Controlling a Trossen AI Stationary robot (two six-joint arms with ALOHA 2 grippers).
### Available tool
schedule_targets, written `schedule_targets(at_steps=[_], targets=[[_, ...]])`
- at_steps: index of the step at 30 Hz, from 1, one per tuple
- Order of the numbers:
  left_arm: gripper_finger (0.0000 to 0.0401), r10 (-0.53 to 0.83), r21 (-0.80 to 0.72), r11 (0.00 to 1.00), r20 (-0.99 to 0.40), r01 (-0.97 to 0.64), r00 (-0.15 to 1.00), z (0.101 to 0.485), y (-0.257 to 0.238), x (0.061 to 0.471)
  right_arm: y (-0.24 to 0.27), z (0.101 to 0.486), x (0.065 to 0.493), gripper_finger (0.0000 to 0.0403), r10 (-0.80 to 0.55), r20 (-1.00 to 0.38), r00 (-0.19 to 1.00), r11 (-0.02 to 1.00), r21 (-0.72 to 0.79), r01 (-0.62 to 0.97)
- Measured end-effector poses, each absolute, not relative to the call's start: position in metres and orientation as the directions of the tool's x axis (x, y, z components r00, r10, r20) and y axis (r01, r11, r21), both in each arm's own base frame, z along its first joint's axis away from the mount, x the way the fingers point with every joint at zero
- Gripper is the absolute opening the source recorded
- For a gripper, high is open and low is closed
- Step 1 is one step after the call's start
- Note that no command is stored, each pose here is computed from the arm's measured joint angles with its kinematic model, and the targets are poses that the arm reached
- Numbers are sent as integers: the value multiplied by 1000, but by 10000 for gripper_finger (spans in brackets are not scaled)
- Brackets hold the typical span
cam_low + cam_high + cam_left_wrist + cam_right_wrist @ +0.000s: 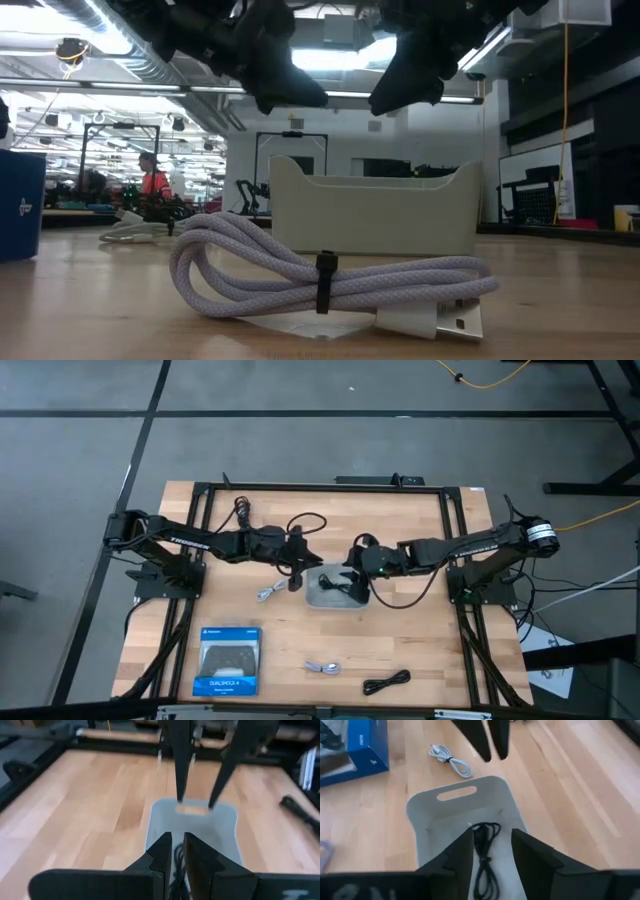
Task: Pick and place USB-C Cables
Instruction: Put the white charger cable into the gray bin
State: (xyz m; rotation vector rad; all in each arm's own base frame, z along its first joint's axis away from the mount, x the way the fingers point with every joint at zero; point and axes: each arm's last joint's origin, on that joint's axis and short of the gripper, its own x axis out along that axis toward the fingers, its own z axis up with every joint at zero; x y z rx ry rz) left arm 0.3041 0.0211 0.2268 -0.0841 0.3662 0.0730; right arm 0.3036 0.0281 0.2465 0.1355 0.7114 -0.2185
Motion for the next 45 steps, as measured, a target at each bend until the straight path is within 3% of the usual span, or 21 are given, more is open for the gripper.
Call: schedule_targets(at_steps=[4, 9, 13, 18, 23, 29, 32, 38, 45], targets=[[44, 92, -61, 990, -408, -128, 908, 229, 22, 296, 22, 259, 290, 139, -327, -646, 690, 930, -91, 355], [44, 106, -107, 978, -480, -178, 871, 232, 22, 284, 11, 284, 258, 139, -575, -599, 558, 782, -201, 590], [43, 106, -184, 950, -569, -252, 816, 224, 22, 278, 4, 294, 228, 139, -667, -595, 449, 671, -218, 709], [43, 126, -241, 861, -753, -448, 646, 205, 26, 262, -4, 296, 201, 139, -694, -638, 335, 564, -193, 803], [43, 116, -221, 820, -840, -529, 530, 196, 28, 251, -5, 295, 196, 139, -698, -652, 296, 547, -219, 808], [43, 59, -178, 911, -837, -372, 544, 197, 26, 252, -5, 294, 196, 139, -698, -653, 295, 548, -221, 807], [43, -32, -248, 915, -831, -319, 555, 197, 17, 253, -5, 294, 196, 139, -698, -653, 295, 552, -227, 803], [60, -142, -394, 822, -842, -412, 521, 196, -2, 251, -5, 294, 196, 139, -698, -653, 295, 560, -241, 792], [124, -43, -303, 788, -896, -536, 442, 190, -4, 245, -5, 293, 194, 139, -698, -658, 283, 561, -258, 787]])
